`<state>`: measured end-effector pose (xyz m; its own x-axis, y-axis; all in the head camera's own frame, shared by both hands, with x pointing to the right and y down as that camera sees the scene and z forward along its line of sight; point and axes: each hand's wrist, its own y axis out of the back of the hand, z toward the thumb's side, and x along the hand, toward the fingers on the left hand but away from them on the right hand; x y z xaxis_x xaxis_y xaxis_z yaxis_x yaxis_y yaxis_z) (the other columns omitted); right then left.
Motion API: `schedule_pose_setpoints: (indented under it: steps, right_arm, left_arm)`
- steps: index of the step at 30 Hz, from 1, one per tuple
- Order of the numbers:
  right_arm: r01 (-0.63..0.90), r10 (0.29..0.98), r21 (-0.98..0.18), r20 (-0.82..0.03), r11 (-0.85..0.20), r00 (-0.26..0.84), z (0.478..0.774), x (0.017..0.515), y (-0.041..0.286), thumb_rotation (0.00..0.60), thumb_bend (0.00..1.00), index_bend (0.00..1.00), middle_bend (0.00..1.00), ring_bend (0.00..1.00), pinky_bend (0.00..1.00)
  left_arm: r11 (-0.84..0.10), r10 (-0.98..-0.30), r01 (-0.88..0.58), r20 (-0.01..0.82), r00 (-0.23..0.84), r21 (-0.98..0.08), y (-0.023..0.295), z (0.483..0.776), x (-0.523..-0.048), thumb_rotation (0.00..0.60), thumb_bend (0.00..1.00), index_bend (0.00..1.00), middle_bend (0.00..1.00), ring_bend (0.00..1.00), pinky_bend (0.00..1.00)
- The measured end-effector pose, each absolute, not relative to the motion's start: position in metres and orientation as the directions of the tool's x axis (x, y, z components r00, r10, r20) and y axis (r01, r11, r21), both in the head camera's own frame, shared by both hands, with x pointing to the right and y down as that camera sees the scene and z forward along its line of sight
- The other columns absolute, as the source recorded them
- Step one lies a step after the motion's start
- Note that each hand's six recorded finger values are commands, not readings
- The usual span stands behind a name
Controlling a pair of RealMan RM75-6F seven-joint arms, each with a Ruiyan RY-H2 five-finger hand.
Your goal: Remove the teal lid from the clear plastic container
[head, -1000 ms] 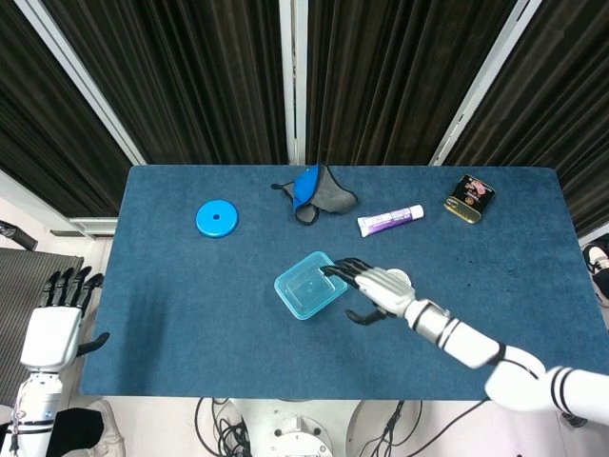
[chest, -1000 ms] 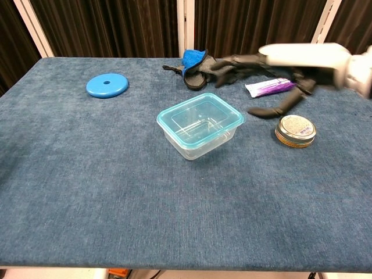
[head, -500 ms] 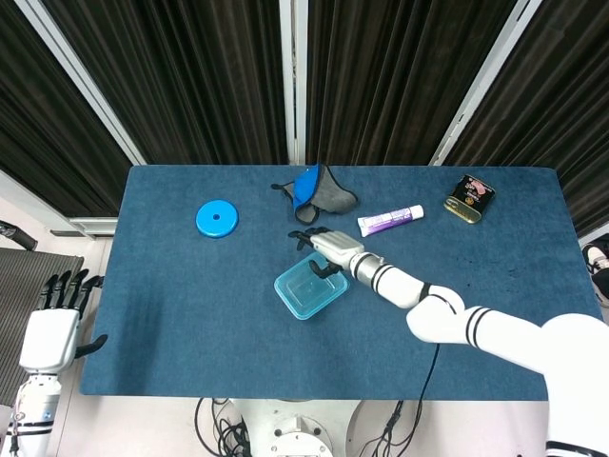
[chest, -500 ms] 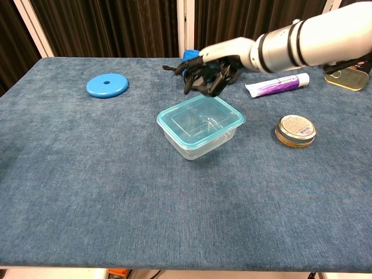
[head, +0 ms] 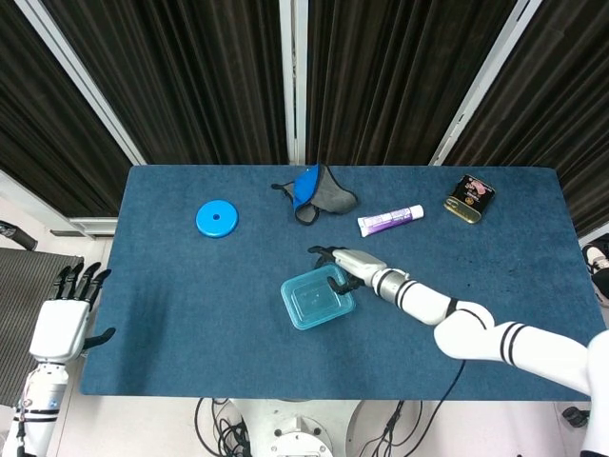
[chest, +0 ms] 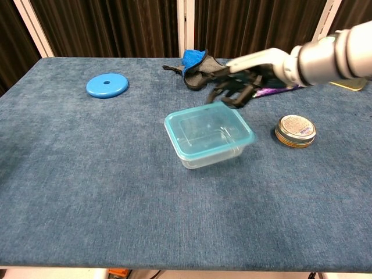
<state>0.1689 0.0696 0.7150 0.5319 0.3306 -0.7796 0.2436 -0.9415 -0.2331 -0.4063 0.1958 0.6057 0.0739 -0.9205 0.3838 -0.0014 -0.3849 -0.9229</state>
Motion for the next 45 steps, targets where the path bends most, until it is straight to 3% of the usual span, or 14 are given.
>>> schedule_pose_setpoints:
  steps: [9, 12, 14, 16, 23, 29, 32, 45]
  right_arm:
    - [0.266, 0.322, -0.208, -0.792, -0.941, 0.518, 0.708, 0.21, 0.103, 0.592, 0.56, 0.01, 0.22, 0.0, 0.0]
    - [0.274, 0.337, -0.22, -0.782, -0.936, 0.524, 0.705, 0.216, 0.107, 0.588, 0.42, 0.0, 0.21, 0.0, 0.0]
    - [0.287, 0.365, -0.243, -0.765, -0.926, 0.53, 0.702, 0.219, 0.103, 0.585, 0.3, 0.0, 0.18, 0.0, 0.0]
    - [0.306, 0.408, -0.281, -0.739, -0.91, 0.536, 0.697, 0.221, 0.097, 0.587, 0.26, 0.0, 0.15, 0.0, 0.0]
    - [0.362, 0.599, -0.479, -0.588, -0.8, 0.544, 0.666, 0.23, 0.069, 0.6, 0.24, 0.0, 0.06, 0.0, 0.0]
    - [0.381, 0.727, -0.638, -0.458, -0.67, 0.511, 0.637, 0.244, 0.061, 0.6, 0.24, 0.0, 0.03, 0.0, 0.0]
    - [0.398, 0.764, -0.674, -0.415, -0.622, 0.494, 0.626, 0.251, 0.064, 0.6, 0.24, 0.0, 0.02, 0.0, 0.0]
    - [0.418, 0.771, -0.664, -0.414, -0.62, 0.484, 0.623, 0.262, 0.081, 0.6, 0.24, 0.0, 0.01, 0.0, 0.0]
  left_arm:
    - [-0.426, -0.89, 0.017, 0.422, 0.175, -0.905, 0.18, 0.614, -0.38, 0.6, 0.0, 0.12, 0.05, 0.0, 0.0]
    - [-0.463, -0.862, 0.014, 0.453, 0.228, -0.886, 0.175, 0.622, -0.364, 0.6, 0.0, 0.12, 0.05, 0.0, 0.0]
    - [-0.498, -0.832, 0.008, 0.48, 0.278, -0.867, 0.171, 0.629, -0.35, 0.6, 0.0, 0.12, 0.05, 0.0, 0.0]
    - [-0.531, -0.799, 0.005, 0.502, 0.332, -0.847, 0.167, 0.635, -0.333, 0.6, 0.0, 0.12, 0.05, 0.0, 0.0]
    - [-0.647, -0.611, 0.06, 0.564, 0.555, -0.76, 0.153, 0.665, -0.248, 0.6, 0.0, 0.01, 0.0, 0.0, 0.0]
    - [-0.721, -0.456, 0.118, 0.596, 0.662, -0.683, 0.152, 0.687, -0.179, 0.6, 0.0, 0.0, 0.0, 0.0, 0.0]
    - [-0.734, -0.409, 0.134, 0.591, 0.695, -0.666, 0.153, 0.691, -0.151, 0.6, 0.0, 0.0, 0.0, 0.0, 0.0]
    - [-0.7, -0.413, 0.155, 0.572, 0.709, -0.697, 0.127, 0.688, -0.101, 0.6, 0.0, 0.0, 0.0, 0.0, 0.0]
